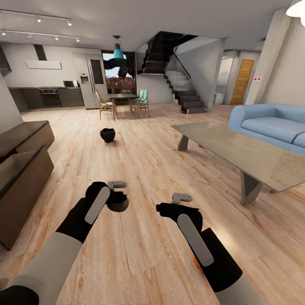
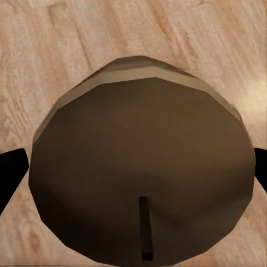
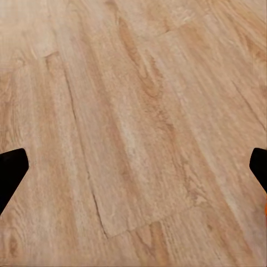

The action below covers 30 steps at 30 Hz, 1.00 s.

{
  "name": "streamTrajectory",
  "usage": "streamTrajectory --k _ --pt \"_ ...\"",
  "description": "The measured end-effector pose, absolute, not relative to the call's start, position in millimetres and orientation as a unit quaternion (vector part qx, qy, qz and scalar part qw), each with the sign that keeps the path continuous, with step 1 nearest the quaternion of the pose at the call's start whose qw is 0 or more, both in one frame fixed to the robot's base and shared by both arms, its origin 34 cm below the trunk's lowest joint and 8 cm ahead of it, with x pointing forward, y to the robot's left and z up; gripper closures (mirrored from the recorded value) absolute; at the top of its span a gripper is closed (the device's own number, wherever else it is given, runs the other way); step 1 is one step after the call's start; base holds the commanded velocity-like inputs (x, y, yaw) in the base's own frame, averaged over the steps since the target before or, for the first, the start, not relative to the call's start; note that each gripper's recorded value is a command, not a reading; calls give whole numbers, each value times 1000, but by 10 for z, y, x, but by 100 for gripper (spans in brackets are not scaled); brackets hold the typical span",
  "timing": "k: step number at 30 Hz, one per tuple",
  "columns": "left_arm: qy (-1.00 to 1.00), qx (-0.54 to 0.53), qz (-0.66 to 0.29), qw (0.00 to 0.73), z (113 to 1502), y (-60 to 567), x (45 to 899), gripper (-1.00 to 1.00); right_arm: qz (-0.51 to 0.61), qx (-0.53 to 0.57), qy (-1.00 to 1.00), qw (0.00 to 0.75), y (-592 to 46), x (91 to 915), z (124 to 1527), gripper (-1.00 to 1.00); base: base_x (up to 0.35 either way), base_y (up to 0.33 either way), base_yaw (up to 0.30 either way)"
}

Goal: Place each of the two pumpkins and all three candles from the living room inside a cabinet in the living room (use any cabinet), then make sure every cabinet is closed, and position the cauldron so it is next to a table in the living room.

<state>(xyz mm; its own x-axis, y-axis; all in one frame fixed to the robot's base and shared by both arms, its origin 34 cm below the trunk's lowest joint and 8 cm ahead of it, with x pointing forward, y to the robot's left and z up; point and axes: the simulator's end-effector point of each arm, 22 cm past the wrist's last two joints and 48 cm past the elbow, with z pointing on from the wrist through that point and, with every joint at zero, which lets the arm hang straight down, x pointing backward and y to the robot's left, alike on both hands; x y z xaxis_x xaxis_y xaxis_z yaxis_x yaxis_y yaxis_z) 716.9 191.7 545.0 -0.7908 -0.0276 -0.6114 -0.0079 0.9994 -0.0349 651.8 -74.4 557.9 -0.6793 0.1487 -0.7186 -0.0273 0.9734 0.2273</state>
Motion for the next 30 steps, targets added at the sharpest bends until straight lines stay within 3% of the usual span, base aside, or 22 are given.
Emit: streamTrajectory --k 18,30 --pt "948 -9 -15 317 5366 1916 7173 100 107 16 914 390 -639 6472 5465 -100 4 1 254" --pt "950 -10 -13 311 5299 1925 7168 100 107 16 916 386 -633 6471 5420 -100 256 84 229"
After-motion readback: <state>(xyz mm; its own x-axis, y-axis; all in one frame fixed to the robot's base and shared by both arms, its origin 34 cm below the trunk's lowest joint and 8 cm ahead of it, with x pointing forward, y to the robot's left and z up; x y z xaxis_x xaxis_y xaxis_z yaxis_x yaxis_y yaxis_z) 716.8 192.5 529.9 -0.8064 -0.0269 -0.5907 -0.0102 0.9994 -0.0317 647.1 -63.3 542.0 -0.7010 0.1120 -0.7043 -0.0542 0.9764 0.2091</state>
